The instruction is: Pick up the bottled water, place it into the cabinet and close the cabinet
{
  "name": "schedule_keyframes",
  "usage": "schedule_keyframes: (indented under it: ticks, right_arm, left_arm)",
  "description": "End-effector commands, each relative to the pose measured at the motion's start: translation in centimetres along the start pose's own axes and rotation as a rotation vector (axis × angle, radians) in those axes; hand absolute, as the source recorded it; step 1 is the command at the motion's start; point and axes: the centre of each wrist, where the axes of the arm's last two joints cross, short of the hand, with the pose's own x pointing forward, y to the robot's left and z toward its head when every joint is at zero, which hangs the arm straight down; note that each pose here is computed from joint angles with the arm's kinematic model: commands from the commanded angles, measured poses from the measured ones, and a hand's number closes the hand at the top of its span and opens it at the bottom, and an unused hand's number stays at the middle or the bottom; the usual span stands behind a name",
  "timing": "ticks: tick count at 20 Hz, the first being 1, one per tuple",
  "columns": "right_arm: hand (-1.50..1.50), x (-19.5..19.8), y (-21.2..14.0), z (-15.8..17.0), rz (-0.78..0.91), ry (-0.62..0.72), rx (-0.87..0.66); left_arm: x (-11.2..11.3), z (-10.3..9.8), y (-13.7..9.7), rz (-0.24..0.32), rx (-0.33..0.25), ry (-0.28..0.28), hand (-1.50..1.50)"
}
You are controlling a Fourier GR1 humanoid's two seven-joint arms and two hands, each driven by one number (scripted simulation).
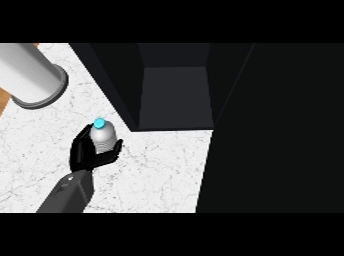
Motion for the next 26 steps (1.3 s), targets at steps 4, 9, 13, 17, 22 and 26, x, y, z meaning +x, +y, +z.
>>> schedule_keyframes:
  ticks: [4,9,13,17,22,26]
  right_arm:
    - [-1.50,1.6,-1.6,1.6,-0.024,-0.049,-0.011]
    - [-1.50,2.3,-3.2,2.2,0.003,-0.039,-0.033]
    - [-1.50,1.1,-3.9,2.2,-0.013,-0.046,-0.064]
    - [-1.50,0.5,-4.9,2.1,-0.001,-0.040,-0.075]
    - [-1.50,-1.0,-6.4,2.0,0.005,-0.019,-0.103]
    - [-1.50,-1.3,-6.3,1.1,0.009,-0.038,-0.077]
  left_arm:
    - [0.6,-1.9,-4.7,0.066,-0.287,-0.021,1.50]
    - [-0.5,0.2,-5.7,0.217,-0.329,-0.014,1.50]
    - [1.4,-2.8,-8.4,0.206,-0.352,-0.040,1.50]
    - [2.5,-4.0,-9.6,0.213,-0.394,-0.013,1.50]
    - [3.7,-5.3,-10.9,0.237,-0.355,-0.004,1.50]
    - [4.1,-5.6,-11.9,0.226,-0.357,-0.004,1.50]
